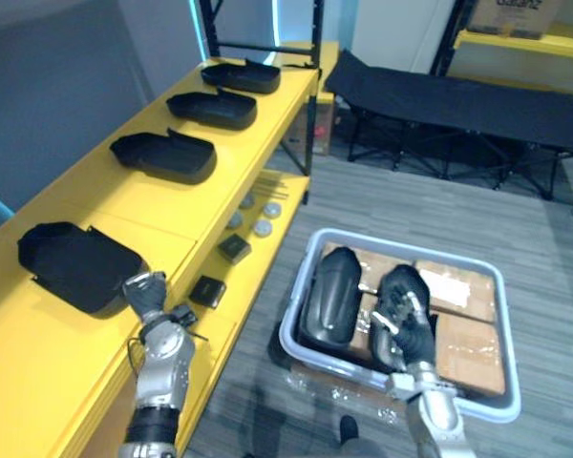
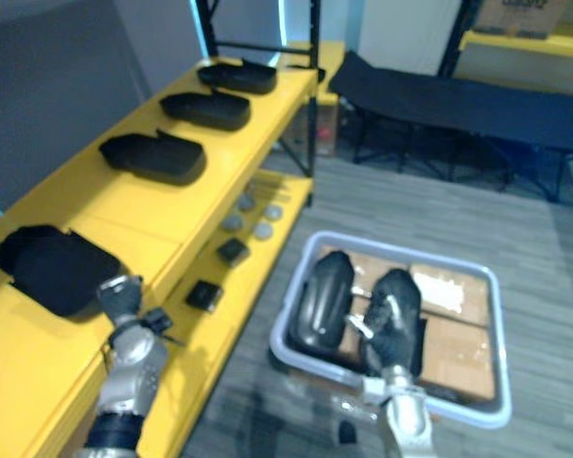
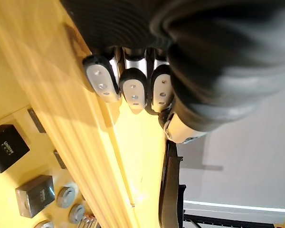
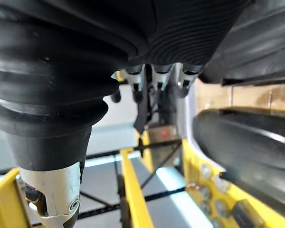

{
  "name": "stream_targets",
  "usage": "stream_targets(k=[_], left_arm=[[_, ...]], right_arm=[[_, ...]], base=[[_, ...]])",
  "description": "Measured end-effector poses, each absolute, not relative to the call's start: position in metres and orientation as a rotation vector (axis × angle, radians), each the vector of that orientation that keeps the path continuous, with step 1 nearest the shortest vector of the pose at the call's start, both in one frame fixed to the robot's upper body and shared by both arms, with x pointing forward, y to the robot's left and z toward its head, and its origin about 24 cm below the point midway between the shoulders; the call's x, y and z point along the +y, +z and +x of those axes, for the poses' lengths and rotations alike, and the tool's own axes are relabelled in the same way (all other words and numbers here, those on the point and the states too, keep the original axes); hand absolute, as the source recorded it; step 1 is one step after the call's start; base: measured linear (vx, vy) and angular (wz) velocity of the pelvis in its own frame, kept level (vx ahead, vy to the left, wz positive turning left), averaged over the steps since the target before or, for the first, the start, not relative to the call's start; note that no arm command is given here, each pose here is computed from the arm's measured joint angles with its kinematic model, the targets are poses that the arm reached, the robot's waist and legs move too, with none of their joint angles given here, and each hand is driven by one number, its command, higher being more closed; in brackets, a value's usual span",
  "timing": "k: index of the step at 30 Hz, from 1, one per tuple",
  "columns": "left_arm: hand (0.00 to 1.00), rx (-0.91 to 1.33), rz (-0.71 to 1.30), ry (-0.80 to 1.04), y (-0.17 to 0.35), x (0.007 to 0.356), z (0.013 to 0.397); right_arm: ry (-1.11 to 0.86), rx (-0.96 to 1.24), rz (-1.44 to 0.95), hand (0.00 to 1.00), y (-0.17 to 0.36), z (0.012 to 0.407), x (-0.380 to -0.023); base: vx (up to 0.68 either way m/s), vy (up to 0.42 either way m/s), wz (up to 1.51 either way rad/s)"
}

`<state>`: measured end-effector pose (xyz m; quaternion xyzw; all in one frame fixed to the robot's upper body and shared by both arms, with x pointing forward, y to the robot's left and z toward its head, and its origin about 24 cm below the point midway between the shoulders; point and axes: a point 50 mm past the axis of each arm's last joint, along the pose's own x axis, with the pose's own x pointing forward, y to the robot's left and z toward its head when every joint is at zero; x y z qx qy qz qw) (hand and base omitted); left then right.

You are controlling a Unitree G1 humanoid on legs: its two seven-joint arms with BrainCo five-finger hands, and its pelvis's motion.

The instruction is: Walk over and take plastic housings, then place them on the shelf

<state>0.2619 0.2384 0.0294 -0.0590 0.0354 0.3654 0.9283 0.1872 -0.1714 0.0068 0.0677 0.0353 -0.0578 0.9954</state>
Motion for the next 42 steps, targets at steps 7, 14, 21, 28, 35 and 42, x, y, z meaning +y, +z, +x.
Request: stream_targets(k=[7,14,21,28,35,42], left_arm=[[1.0,0.052,-0.087,0.769,0.035,0.248,0.27],[1.0,0.011,-0.075,0.777,0.044,0.254,0.28],[1.0,0.001,-0.058,0.793,0.046,0.261,0.283],[1.0,-0.043,-0.056,0.791,0.056,0.264,0.288],[1.0,-0.236,-0.116,0.711,0.094,0.249,0.276],[1.0,-0.795,-0.252,0.468,0.192,0.213,0.217]], right_arm=[[-0.089,0.071,0.119,0.0,0.007,0.187,-0.172],[-0.067,0.061,0.117,0.0,0.009,0.191,-0.169],[-0.056,0.058,0.113,0.0,0.01,0.192,-0.168],[-0.035,0.057,0.101,0.0,0.011,0.192,-0.166],[-0.035,0.047,0.108,0.0,0.014,0.189,-0.165],[-0.046,0.046,0.137,0.0,0.015,0.184,-0.158]], base=[[0.0,0.001,-0.01],[0.0,0.003,-0.05],[0.0,0.001,-0.01],[0.0,-0.006,0.0],[0.01,-0.01,0.03],[0.01,0.0,0.1]])
